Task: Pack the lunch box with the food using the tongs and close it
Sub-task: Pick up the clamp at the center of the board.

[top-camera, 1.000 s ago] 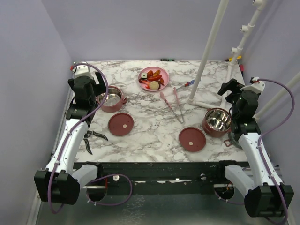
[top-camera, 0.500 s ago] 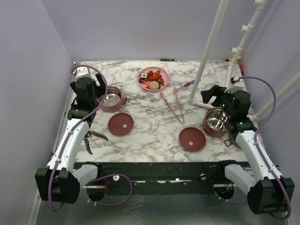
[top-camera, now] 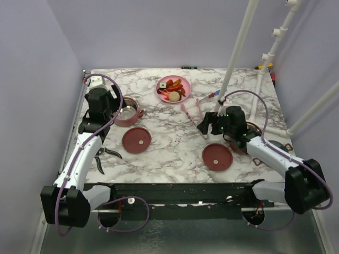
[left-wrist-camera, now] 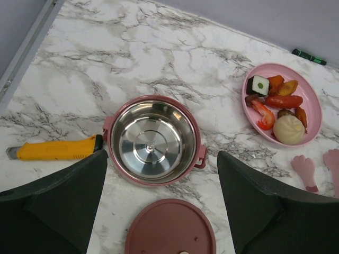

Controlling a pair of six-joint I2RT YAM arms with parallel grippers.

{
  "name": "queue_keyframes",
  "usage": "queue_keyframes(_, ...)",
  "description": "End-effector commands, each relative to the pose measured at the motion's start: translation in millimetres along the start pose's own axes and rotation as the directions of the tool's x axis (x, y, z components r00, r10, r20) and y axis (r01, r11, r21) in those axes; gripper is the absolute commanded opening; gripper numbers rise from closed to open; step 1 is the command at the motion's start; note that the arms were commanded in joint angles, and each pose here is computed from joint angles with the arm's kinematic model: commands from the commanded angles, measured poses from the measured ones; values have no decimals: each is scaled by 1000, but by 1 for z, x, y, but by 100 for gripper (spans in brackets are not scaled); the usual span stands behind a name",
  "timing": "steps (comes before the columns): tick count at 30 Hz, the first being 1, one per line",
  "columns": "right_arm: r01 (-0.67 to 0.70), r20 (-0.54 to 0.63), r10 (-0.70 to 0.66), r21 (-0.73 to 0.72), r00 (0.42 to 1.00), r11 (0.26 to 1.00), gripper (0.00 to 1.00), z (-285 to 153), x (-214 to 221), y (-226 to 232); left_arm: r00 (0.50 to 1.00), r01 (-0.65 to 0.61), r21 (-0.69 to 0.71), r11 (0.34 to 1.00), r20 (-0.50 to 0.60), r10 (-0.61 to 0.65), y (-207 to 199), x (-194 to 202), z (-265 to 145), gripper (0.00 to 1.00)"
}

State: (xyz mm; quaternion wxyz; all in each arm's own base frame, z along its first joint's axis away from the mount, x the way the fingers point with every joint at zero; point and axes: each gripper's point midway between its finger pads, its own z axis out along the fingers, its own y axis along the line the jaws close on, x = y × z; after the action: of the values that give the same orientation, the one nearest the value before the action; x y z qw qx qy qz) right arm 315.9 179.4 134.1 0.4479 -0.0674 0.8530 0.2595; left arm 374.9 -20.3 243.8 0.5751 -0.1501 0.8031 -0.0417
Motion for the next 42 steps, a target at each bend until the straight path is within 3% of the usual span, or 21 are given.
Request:
queue_keyframes(1,57,-33,-53,112,998,992,87,26,18,-8,1000,17,62,998,-5,-17,-12,4,0,85)
queue_keyframes(14,200,-111,-172,338,979,919,83,64,34,-36,1000,10,80,997,6,-11,-14,2,-4,85)
queue_keyframes(42,321,-181,-270,395,946,861,70,117,48,-62,1000,10,103,995,13,-11,-18,1,-6,85)
